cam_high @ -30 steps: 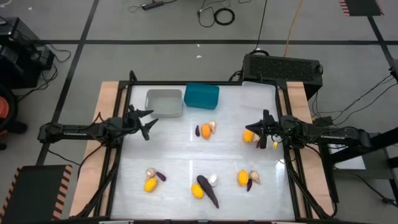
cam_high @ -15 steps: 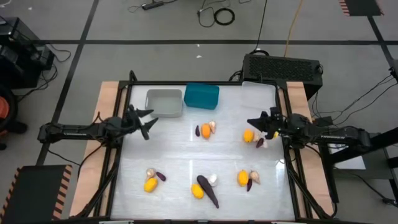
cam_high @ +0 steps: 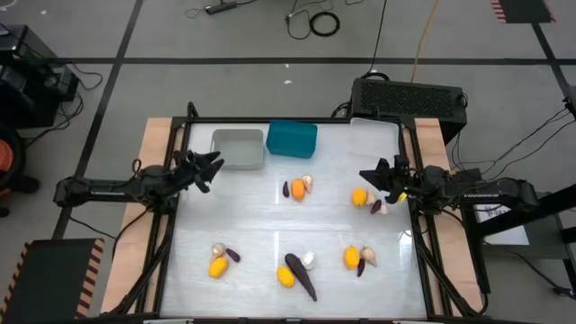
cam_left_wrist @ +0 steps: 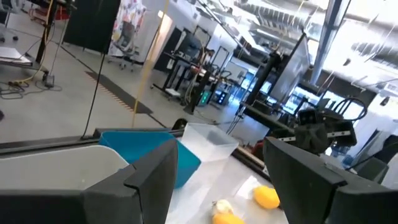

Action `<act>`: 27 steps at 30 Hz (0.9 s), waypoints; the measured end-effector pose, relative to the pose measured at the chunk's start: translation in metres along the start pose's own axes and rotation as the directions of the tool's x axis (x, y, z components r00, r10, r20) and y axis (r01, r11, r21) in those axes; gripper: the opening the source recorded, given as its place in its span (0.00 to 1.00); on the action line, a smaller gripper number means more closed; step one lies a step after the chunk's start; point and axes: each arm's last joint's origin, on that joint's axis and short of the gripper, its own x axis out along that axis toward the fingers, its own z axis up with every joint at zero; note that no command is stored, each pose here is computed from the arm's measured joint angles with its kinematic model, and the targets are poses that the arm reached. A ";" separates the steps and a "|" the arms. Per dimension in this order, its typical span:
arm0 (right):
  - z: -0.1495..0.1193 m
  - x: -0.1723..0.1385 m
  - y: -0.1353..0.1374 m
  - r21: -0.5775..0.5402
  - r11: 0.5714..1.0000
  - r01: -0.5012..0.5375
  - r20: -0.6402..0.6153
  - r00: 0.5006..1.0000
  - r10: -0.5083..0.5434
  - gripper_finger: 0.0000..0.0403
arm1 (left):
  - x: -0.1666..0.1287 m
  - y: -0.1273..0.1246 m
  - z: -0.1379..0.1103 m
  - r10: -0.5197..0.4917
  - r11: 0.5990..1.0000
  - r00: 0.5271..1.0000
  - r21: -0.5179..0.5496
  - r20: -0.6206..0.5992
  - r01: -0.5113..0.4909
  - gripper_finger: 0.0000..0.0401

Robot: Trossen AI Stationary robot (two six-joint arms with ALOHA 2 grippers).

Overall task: Sort produce into baskets
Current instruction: Put the lemon into the transparent bin

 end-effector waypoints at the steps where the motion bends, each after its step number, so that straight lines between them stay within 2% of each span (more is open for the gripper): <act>1: 0.000 0.000 0.000 -0.002 1.000 0.001 -0.001 1.000 -0.001 0.00 | 0.001 -0.001 0.001 0.003 1.000 1.000 0.003 -0.005 -0.003 0.61; 6: 0.000 0.000 0.001 -0.013 1.000 -0.011 0.000 1.000 0.011 0.00 | 0.012 -0.013 0.012 0.003 1.000 0.999 0.018 -0.039 -0.003 0.61; 12: 0.003 0.000 0.003 -0.110 0.993 -0.033 0.023 0.999 0.035 0.00 | 0.037 -0.036 0.030 0.017 0.997 0.996 0.080 -0.085 -0.010 0.61; 19: 0.003 0.000 0.006 -0.204 0.973 -0.106 -0.009 0.994 0.106 0.00 | 0.087 -0.071 0.044 0.043 0.990 0.990 0.142 -0.137 -0.023 0.61; 27: 0.001 0.000 0.009 -0.266 0.936 -0.229 -0.100 0.973 0.210 0.00 | 0.155 -0.107 0.037 0.073 0.969 0.978 0.244 -0.195 -0.024 0.61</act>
